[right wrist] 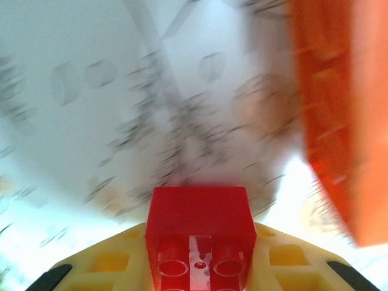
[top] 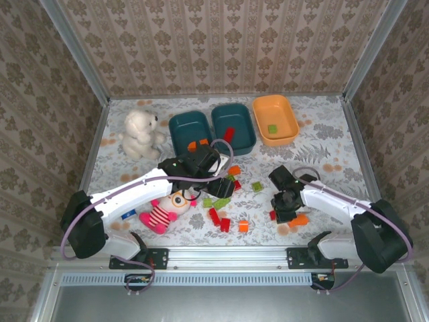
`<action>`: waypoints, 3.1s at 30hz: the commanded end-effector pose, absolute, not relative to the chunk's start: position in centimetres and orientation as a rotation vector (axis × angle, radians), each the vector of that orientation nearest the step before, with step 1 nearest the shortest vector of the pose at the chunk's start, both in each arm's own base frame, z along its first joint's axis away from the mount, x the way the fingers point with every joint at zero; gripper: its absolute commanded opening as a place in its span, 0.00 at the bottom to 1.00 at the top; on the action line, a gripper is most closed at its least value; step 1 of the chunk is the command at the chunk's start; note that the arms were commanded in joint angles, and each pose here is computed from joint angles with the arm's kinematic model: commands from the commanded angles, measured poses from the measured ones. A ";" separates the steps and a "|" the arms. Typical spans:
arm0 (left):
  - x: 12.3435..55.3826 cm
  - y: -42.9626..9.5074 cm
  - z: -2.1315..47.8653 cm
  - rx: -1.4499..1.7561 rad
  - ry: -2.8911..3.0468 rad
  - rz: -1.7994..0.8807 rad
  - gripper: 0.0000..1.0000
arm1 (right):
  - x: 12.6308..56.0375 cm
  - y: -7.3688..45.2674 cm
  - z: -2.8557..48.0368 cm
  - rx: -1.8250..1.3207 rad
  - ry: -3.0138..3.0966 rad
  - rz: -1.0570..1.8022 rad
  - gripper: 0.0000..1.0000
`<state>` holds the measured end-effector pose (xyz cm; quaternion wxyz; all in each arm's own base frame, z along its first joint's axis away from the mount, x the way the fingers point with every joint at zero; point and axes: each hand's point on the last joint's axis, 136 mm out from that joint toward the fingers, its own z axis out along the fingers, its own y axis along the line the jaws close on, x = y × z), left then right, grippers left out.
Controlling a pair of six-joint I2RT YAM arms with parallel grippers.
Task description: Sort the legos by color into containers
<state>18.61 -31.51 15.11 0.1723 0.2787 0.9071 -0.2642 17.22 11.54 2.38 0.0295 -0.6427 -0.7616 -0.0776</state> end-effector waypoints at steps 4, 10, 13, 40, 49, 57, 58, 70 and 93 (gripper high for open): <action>22.1 -30.3 19.4 0.556 2.494 -0.842 0.65 | 25.6 13.5 11.6 -1.732 -2.807 -0.428 0.20; 27.5 -27.6 22.4 0.300 2.443 -0.872 0.66 | 33.1 17.2 16.2 -1.351 -3.135 -0.567 0.20; 29.8 -26.0 22.3 0.177 2.447 -0.872 0.66 | 36.6 19.9 16.0 -1.074 -3.242 -0.560 0.20; 31.1 -23.6 19.9 0.062 2.525 -0.791 0.66 | 47.7 22.4 7.4 -0.800 -3.207 -0.294 0.51; 29.5 -23.9 19.2 0.142 2.556 -0.764 0.66 | 47.6 22.2 17.2 -0.765 -3.368 -0.496 0.60; 28.5 -24.8 19.9 0.260 2.546 -0.750 0.65 | 41.4 19.6 23.6 -0.584 -3.550 -0.616 0.59; 28.3 -25.0 20.0 0.284 2.542 -0.749 0.65 | 40.3 19.0 23.9 -0.570 -3.563 -0.618 0.59; 25.1 -29.3 18.0 0.525 2.573 -0.731 0.64 | 27.5 13.7 21.0 -0.559 -3.494 -0.612 0.60; 22.4 -30.7 15.6 0.517 2.611 -0.737 0.63 | 26.5 16.3 4.9 0.101 -3.071 -0.137 0.76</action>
